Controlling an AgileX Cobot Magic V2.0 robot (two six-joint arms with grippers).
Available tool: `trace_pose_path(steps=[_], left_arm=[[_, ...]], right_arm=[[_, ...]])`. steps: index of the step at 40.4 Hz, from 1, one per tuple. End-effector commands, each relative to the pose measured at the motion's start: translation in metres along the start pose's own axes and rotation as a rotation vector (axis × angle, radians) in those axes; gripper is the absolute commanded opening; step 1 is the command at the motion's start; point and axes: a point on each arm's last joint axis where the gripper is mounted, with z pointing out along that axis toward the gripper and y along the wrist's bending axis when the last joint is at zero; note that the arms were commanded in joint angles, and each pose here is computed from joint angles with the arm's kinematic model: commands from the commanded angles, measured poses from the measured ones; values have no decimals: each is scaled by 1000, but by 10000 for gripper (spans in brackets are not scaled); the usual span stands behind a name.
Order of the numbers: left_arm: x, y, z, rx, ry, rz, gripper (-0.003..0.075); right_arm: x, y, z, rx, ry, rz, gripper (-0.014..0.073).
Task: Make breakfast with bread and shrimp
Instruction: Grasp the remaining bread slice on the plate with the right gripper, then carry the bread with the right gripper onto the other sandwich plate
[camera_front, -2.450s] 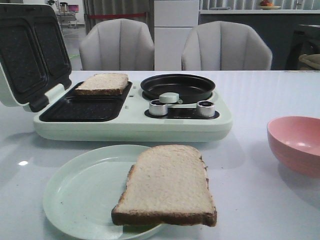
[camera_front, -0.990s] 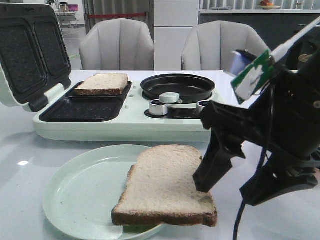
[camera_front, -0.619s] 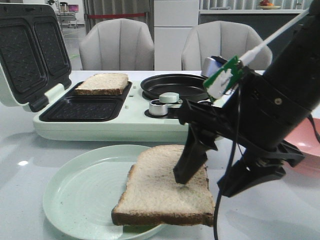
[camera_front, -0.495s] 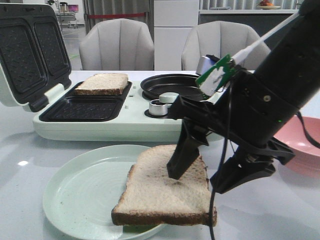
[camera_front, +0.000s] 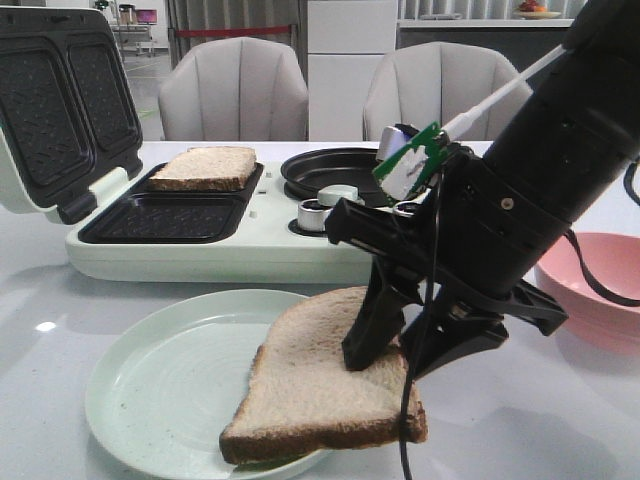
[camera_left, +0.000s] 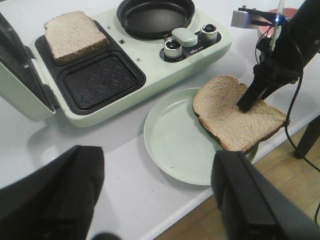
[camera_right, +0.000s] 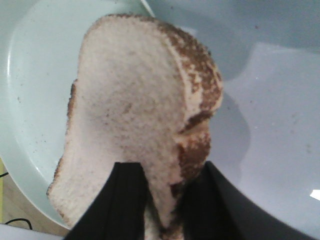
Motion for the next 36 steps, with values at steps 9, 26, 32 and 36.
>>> trace_pose_path(steps=[9, 26, 32, 36], left_arm=[[-13, 0, -5, 1, -98, -14, 510], [-13, 0, -5, 1, -98, -14, 510], [-13, 0, -5, 1, -98, -14, 510], [-13, 0, -5, 1, -98, -14, 510]], right_arm=[[-5, 21, -32, -62, -75, -68, 43], [-23, 78, -121, -235, -340, -186, 34], [-52, 102, -127, -276, -430, -206, 34], [-74, 113, -115, -283, -454, -216, 34]])
